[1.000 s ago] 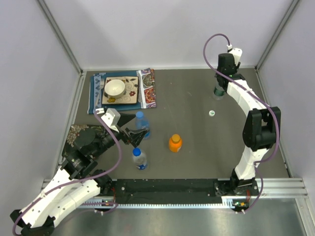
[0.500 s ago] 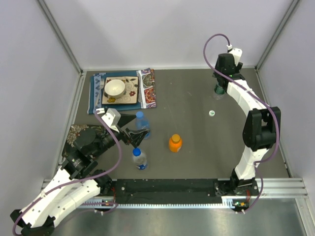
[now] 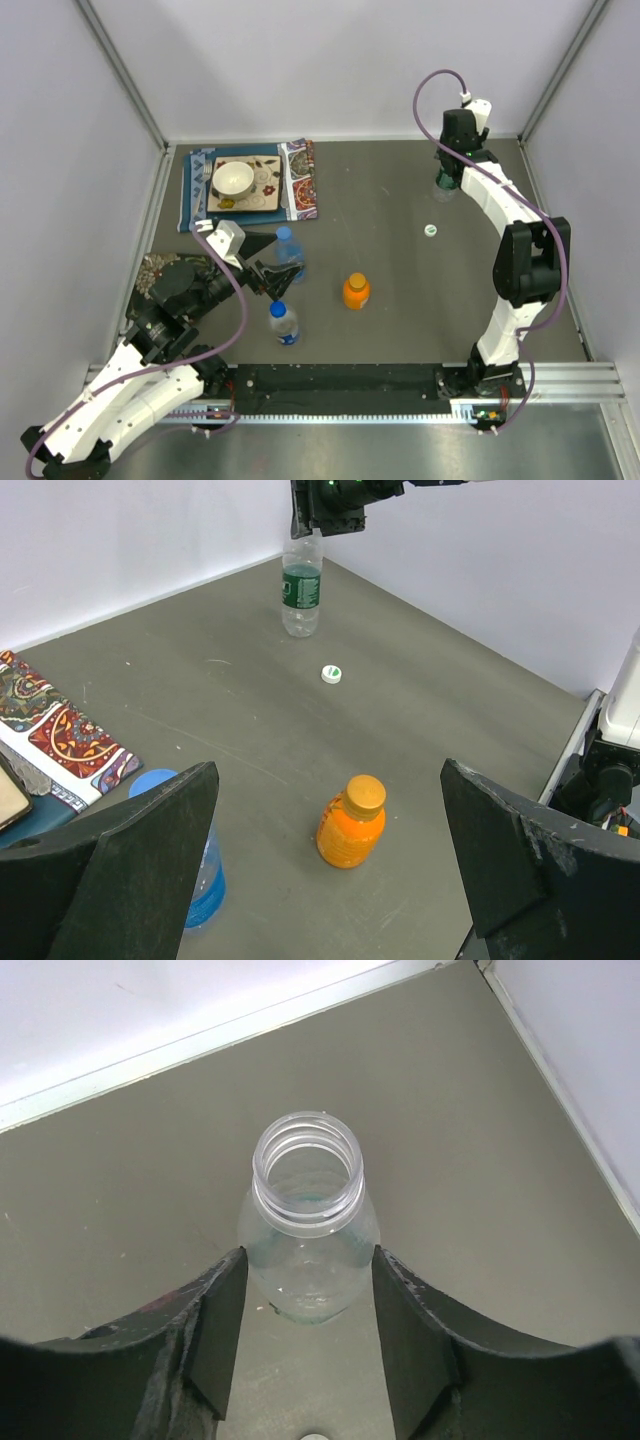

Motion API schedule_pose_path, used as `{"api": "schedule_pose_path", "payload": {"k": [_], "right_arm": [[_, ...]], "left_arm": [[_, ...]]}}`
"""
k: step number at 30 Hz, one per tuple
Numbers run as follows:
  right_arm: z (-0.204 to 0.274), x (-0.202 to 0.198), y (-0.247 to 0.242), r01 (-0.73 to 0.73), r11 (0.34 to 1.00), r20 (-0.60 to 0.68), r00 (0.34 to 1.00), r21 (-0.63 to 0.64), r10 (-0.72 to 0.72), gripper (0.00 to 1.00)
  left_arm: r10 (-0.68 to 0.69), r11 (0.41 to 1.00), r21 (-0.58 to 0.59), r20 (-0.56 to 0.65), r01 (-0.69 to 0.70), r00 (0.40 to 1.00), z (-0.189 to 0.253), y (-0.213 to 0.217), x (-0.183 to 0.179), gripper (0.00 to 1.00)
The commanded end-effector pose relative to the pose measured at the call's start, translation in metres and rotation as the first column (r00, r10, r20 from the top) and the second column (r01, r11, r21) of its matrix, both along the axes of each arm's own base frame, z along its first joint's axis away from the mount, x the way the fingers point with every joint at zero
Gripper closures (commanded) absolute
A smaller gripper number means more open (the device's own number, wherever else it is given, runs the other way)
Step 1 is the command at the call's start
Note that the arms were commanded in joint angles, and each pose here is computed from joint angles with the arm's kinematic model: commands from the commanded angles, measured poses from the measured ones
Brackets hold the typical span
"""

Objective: Unscrew the bottle caps

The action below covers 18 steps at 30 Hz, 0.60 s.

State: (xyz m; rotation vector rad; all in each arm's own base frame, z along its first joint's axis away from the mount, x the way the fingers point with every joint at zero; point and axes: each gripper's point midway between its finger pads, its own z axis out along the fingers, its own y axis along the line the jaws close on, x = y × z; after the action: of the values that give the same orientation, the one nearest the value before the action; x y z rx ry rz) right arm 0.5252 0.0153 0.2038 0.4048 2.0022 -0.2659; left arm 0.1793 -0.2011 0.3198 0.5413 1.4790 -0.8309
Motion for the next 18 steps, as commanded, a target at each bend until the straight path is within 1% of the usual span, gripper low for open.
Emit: {"api": "schedule_pose_path", "payload": {"k": [1, 3, 4, 6, 7, 10, 18], "right_arm": [[0.0432, -0.0006, 0.0067, -0.016, 1.000, 0.092, 0.996, 0.011, 0.015, 0.50], [0.0438, -0.0011, 0.0054, -0.011, 1.000, 0.092, 0.996, 0.011, 0.010, 0.50], [0.0438, -0.0012, 0.0058, -0.012, 1.000, 0.092, 0.996, 0.009, 0.011, 0.48], [0.0451, -0.0017, 0.0045, -0.008, 1.000, 0.095, 0.995, 0.008, 0.007, 0.43], [0.0463, -0.0024, 0.0041, -0.007, 1.000, 0.097, 0.995, 0.008, 0.006, 0.38], [0.0506, -0.0038, 0.0037, -0.007, 1.000, 0.104, 0.995, 0.008, 0.006, 0.32], [0.0511, -0.0049, 0.0013, 0.001, 1.000, 0.102, 0.995, -0.003, -0.001, 0.28]], "left_arm": [[-0.010, 0.999, -0.032, 0.027, 0.011, 1.000, 0.0092, -0.0015, -0.0016, 0.02], [-0.012, 0.999, -0.031, 0.026, 0.012, 1.000, 0.0085, -0.0017, -0.0017, 0.02], [-0.013, 0.999, -0.031, 0.025, 0.014, 1.000, 0.0085, -0.0019, -0.0019, 0.02], [-0.015, 0.999, -0.031, 0.025, 0.016, 1.000, 0.0085, -0.0021, -0.0022, 0.02], [-0.015, 0.999, -0.032, 0.024, 0.016, 1.000, 0.0085, -0.0023, -0.0019, 0.02], [-0.015, 0.999, -0.030, 0.022, 0.016, 1.000, 0.0077, -0.0027, -0.0013, 0.01], [-0.021, 0.999, -0.030, 0.022, 0.022, 1.000, 0.0077, -0.0036, -0.0020, 0.02]]}}
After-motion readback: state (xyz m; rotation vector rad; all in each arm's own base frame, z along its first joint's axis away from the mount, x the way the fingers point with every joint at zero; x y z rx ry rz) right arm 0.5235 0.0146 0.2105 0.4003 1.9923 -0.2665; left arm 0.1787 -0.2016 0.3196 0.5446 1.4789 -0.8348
